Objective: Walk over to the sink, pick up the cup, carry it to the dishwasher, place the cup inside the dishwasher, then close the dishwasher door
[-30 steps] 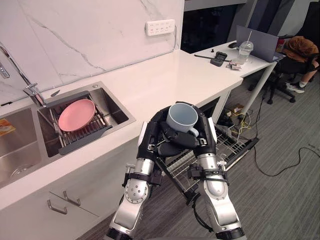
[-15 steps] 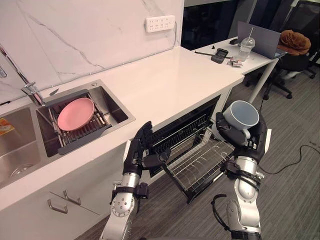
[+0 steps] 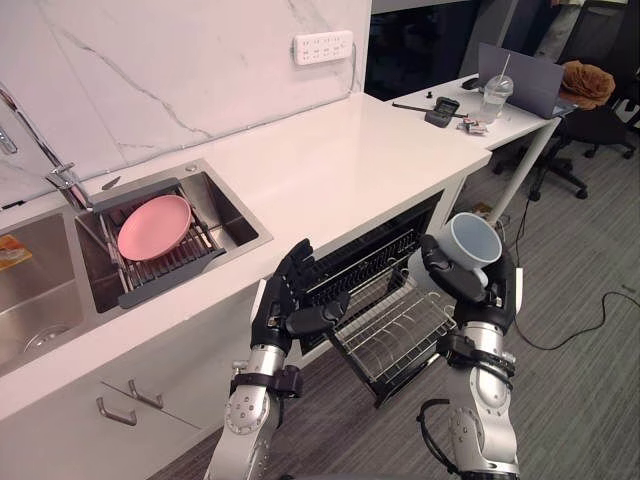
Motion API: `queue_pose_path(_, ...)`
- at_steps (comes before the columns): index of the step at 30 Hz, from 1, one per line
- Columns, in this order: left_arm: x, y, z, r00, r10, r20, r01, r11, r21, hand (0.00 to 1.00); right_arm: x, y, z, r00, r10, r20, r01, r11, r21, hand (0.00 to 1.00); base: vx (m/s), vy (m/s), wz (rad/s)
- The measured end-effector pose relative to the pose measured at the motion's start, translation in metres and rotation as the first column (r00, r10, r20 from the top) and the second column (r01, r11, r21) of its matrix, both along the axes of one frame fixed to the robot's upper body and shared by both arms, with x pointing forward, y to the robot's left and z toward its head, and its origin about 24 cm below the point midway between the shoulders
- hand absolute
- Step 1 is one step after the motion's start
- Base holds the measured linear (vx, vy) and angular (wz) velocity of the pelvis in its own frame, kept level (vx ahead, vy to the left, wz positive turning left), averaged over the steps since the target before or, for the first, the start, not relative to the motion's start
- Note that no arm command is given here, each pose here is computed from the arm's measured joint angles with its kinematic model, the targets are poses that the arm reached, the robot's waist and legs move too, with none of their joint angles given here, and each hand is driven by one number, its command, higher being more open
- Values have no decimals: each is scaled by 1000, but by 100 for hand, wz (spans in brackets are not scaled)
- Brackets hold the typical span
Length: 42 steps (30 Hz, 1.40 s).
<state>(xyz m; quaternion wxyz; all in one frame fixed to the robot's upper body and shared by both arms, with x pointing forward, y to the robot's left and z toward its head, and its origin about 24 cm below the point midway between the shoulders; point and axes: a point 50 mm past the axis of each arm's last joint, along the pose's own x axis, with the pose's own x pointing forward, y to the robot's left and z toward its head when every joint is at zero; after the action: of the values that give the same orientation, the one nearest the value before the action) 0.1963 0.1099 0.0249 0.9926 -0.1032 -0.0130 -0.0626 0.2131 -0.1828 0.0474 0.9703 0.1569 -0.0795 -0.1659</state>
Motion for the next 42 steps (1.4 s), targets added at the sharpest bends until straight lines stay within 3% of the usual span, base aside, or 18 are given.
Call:
queue_pose_path(15, -49, 37, -84, 909, 120, -400, -83, 991, 108, 90, -19, -7, -43, 973, 16, -231, -52, 987, -151, 30, -5, -6, 1)
queue_pose_path(20, -78, 53, -126, 787, 170, -594, -81, 981, 174, 90, -21, -13, -70, 929, 20, -370, -96, 977, -188, 30, -30, -22, 11)
queue_pose_path(27, -101, 78, -146, 678, 264, -686, -125, 961, 246, 90, -11, -21, -90, 883, 11, -469, -122, 971, -207, 30, -33, -15, 11)
queue_pose_path(34, -83, 95, -143, 683, 329, -653, -176, 941, 290, 90, 20, -25, -77, 901, 11, -434, -137, 955, -262, 30, -38, 2, 9)
queue_pose_path(42, -42, 91, -125, 767, 328, -551, -208, 940, 271, 90, 65, -23, -30, 963, 1, -271, -98, 933, -345, 30, -68, -3, 9)
